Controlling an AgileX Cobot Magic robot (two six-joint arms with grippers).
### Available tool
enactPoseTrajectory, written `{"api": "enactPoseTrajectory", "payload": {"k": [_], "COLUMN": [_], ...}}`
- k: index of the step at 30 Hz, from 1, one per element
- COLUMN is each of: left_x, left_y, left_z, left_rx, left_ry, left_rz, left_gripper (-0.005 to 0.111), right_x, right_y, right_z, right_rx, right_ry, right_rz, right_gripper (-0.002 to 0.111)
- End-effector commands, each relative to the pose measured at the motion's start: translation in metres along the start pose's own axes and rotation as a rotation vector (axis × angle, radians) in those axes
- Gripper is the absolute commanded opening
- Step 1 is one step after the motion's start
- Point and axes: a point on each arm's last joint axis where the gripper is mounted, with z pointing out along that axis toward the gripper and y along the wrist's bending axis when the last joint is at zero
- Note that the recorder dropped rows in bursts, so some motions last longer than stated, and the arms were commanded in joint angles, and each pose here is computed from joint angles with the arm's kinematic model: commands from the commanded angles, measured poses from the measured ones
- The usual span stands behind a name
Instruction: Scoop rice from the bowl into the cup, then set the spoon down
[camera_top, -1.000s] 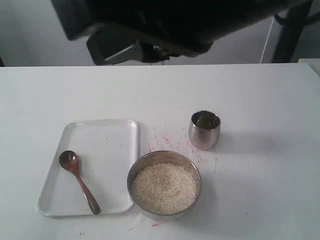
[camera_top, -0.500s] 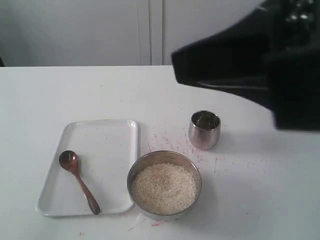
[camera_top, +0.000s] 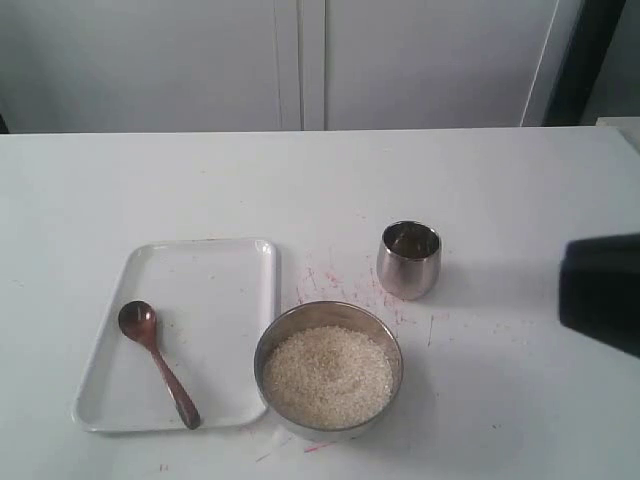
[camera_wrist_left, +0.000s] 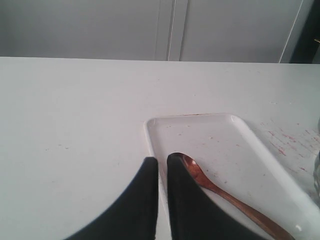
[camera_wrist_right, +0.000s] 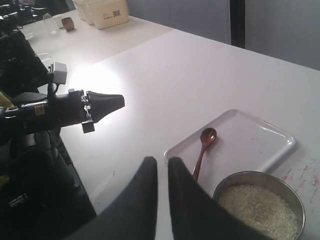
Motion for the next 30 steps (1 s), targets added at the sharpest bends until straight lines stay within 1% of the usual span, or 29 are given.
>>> {"api": "enactPoseTrajectory", "payload": {"k": [1, 9, 18, 22, 24, 27, 30], "left_x": [-0.002, -0.002, -0.002, -0.002, -0.002, -0.002, -0.002], "left_y": [-0.001, -0.001, -0.001, -0.001, -0.001, -0.001, -0.001], "left_z": [-0.001, -0.001, -0.001, -0.001, -0.001, -0.001, -0.001], "left_rx": [0.008, 0.008, 0.008, 0.008, 0.008, 0.008, 0.008], "left_ry": [-0.010, -0.010, -0.010, -0.010, -0.010, -0.010, -0.010], "left_rz": [-0.006, -0.006, -0.006, -0.006, -0.006, -0.006, -0.006], "left_gripper": [0.014, 0.014, 0.014, 0.014, 0.014, 0.014, 0.014], "right_x": [0.016, 0.049, 0.090, 0.111, 0.118, 0.130, 0.145], "right_y": [-0.001, -0.005, -0.017, -0.025, -0.029, -0.035, -0.041], "right_z": [-0.014, -0.020, -0.005, 0.004, 0.007, 0.013, 0.020], "right_rx": [0.004, -0.012, 0.012, 0.038, 0.055, 0.086, 0.114], "right_ry": [-0.072, -0.159, -0.140, -0.175, -0.216, -0.236, -0.238], "right_rz": [-0.022, 0.028, 0.057, 0.079, 0.065, 0.028, 0.025], "right_gripper": [0.009, 0.009, 0.009, 0.009, 0.009, 0.009, 0.009]}}
